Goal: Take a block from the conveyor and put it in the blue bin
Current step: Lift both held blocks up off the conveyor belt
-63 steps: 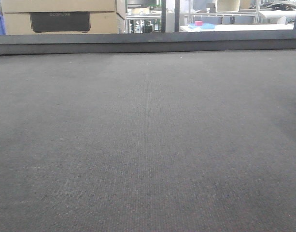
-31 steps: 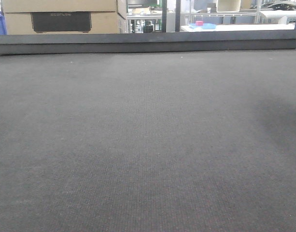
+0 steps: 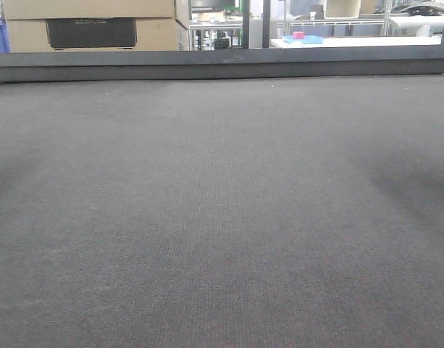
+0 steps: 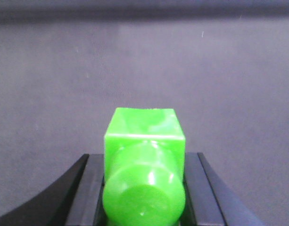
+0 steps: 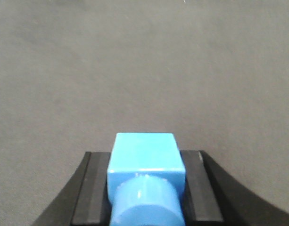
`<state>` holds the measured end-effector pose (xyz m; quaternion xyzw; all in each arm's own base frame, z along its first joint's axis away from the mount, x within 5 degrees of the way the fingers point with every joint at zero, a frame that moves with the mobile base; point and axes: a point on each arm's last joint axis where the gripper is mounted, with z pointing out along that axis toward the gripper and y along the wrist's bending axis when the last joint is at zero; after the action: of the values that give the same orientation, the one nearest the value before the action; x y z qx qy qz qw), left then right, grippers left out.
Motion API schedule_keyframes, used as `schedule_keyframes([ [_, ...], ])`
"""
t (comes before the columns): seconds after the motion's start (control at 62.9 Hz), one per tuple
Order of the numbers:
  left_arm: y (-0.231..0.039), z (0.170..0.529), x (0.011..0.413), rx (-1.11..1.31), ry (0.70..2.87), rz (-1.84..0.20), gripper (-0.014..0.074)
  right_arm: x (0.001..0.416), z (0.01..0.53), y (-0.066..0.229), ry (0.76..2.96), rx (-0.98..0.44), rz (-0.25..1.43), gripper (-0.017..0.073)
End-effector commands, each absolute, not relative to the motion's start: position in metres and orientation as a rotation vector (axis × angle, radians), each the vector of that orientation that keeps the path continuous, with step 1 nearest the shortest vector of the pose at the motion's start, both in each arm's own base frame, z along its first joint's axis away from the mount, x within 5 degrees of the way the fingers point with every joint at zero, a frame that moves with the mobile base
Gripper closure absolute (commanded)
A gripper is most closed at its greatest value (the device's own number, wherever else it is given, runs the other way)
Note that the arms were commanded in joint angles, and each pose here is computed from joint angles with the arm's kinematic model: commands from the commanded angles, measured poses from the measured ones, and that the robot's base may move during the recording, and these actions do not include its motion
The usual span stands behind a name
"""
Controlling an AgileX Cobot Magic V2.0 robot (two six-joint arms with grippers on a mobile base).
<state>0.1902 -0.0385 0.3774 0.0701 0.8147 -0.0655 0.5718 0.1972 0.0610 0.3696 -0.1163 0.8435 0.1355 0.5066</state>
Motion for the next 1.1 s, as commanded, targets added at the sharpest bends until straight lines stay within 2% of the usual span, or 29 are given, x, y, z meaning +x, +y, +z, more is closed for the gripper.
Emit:
schedule_keyframes([
  [0.0, -0.035, 0.38, 0.17, 0.153, 1.84, -0.169, 0.0704, 0.18, 0.365, 0.058, 1.915, -0.268, 0.32, 0.0727],
  [0.175, -0.027, 0.363, 0.134, 0.151, 1.763, -0.168, 0.0704, 0.149, 0.353, 0.05, 1.795, -0.245, 0.319, 0.0727],
  [0.334, -0.022, 0.362, 0.112, 0.164, 1.681, -0.141, 0.0704, 0.132, 0.363, 0.044, 1.686, -0.224, 0.319, 0.0727],
  [0.461, -0.021, 0.366, 0.106, 0.161, 1.643, -0.144, 0.0704, 0.125, 0.375, 0.04, 1.569, -0.19, 0.311, 0.0727],
  [0.843, -0.021, 0.376, 0.097, 0.12, 1.588, -0.21, 0.0704, 0.092, 0.384, 0.031, 1.499, -0.229, 0.286, 0.0727],
  [1.081, -0.018, 0.382, 0.087, 0.133, 1.521, -0.181, 0.0704, 0.077, 0.384, 0.028, 1.489, -0.241, 0.294, 0.0727],
])
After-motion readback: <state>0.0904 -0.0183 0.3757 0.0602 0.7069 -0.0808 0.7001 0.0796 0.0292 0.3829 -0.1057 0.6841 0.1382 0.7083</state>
